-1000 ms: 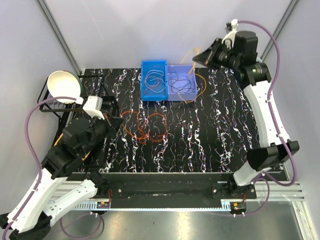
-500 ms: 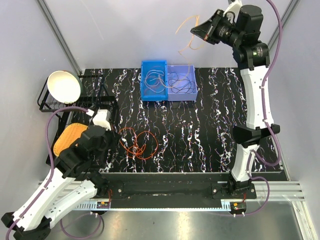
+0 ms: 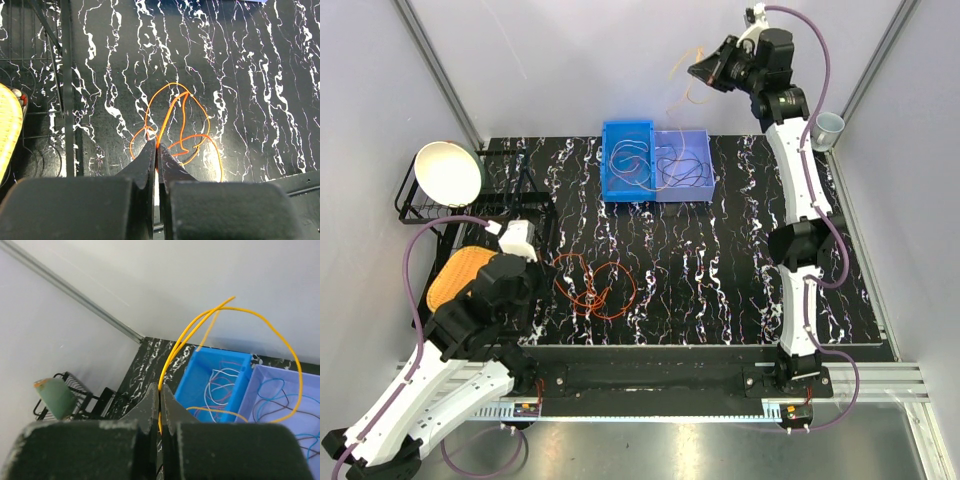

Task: Untangle the cables

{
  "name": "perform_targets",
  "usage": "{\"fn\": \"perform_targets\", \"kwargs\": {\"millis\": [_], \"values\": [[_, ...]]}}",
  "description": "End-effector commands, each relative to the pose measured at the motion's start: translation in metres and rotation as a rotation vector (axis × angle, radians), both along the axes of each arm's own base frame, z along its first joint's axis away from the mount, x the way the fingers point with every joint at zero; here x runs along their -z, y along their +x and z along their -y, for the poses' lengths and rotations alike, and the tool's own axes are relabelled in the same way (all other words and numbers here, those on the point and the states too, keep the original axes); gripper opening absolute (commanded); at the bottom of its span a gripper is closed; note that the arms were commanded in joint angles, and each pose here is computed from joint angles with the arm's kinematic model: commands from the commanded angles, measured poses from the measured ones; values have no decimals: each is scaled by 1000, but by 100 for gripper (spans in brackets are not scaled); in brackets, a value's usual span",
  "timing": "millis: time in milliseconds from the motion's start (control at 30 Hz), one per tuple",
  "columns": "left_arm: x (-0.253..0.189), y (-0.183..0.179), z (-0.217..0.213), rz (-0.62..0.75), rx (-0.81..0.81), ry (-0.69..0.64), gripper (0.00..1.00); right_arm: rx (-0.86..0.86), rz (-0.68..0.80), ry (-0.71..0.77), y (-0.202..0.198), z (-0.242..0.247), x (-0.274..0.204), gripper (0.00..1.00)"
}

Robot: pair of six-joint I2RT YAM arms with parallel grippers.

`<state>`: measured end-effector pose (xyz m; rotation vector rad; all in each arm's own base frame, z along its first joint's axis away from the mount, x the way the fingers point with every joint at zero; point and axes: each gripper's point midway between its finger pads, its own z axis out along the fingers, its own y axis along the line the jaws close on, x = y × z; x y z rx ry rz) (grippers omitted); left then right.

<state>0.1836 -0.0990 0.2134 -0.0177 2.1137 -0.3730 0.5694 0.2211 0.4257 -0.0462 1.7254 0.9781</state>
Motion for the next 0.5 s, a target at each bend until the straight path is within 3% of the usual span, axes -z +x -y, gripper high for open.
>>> {"fn": "perform_targets", "kwargs": {"millis": [0,167,467], "values": [[-11,8,-3,51,-37,-14,0,34,151,49,6,20,-45,0],[-11,8,-4,49,-40,-10,0,48,200,68,21,35,-47,0],[-9,9,-3,40,-43,-7,0,96,370,127,18,64,-99,0]]}}
